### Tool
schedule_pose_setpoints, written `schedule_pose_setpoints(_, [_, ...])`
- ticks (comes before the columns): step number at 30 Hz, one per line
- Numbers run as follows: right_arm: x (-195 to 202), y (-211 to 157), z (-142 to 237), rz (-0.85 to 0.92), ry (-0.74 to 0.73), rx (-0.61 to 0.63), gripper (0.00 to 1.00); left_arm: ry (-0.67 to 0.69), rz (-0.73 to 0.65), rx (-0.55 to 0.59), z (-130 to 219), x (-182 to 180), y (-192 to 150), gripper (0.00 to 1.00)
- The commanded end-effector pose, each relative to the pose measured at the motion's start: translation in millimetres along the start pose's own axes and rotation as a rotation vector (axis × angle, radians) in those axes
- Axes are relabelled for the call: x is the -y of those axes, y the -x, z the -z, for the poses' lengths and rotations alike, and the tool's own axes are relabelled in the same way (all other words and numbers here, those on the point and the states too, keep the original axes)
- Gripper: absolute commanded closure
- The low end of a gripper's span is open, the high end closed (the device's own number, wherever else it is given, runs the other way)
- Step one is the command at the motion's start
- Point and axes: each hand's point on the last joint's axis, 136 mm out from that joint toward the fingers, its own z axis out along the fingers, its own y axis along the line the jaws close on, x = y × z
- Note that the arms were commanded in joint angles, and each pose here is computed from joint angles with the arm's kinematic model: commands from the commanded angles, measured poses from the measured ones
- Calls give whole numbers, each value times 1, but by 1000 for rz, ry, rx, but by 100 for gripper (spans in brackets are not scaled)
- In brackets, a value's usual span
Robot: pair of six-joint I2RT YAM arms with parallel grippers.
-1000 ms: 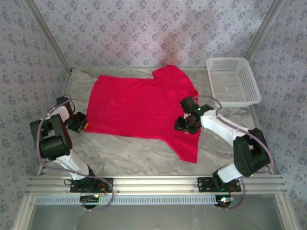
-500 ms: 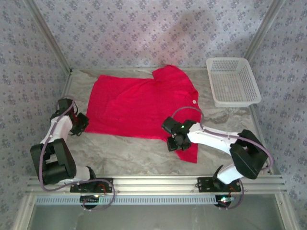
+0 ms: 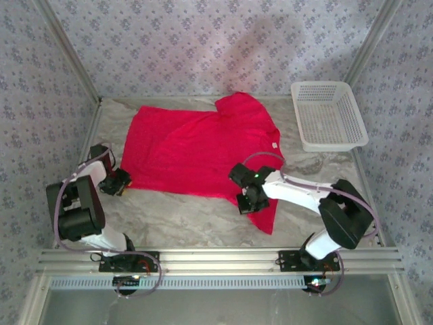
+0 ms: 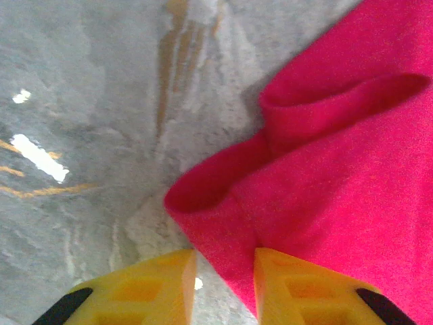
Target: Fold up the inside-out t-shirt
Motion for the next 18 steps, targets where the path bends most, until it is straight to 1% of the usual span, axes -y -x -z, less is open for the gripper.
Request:
schedule_pose_setpoints(1, [-6, -6, 20, 2, 149, -58, 100, -44, -12, 19, 3, 14, 10, 74])
schedule_pose_setpoints(5, [18, 13, 16, -84, 147, -34, 99, -38, -18, 30, 6, 13, 12, 74])
schedule_pose_setpoints(7, [33, 31, 11, -131, 112, -9, 94, -31, -22, 33, 6, 12, 12, 74])
schedule_pose_setpoints(9, [46, 49, 5, -177, 65, 6, 85, -25, -23, 31, 4, 11, 13, 74])
schedule_pose_setpoints(11, [59, 64, 1, -206, 10, 24, 83, -25, -22, 24, 2, 11, 12, 74])
schedule_pose_setpoints(13, [67, 72, 3, -220, -37, 33, 69, -32, -22, 18, 1, 13, 12, 74])
schedule_pose_setpoints(15, [72, 76, 11, -217, -83, 54, 62, -32, -22, 17, 1, 13, 11, 74])
schedule_pose_setpoints(16, [76, 74, 17, -212, -117, 61, 57, -34, -23, 19, 1, 13, 12, 74])
schedule_pose_setpoints(17, [80, 71, 23, -213, -154, 70, 55, -35, -22, 19, 2, 13, 12, 74])
schedule_pose_setpoints(18, [82, 66, 31, -216, -191, 79, 54, -38, -21, 18, 2, 14, 11, 74])
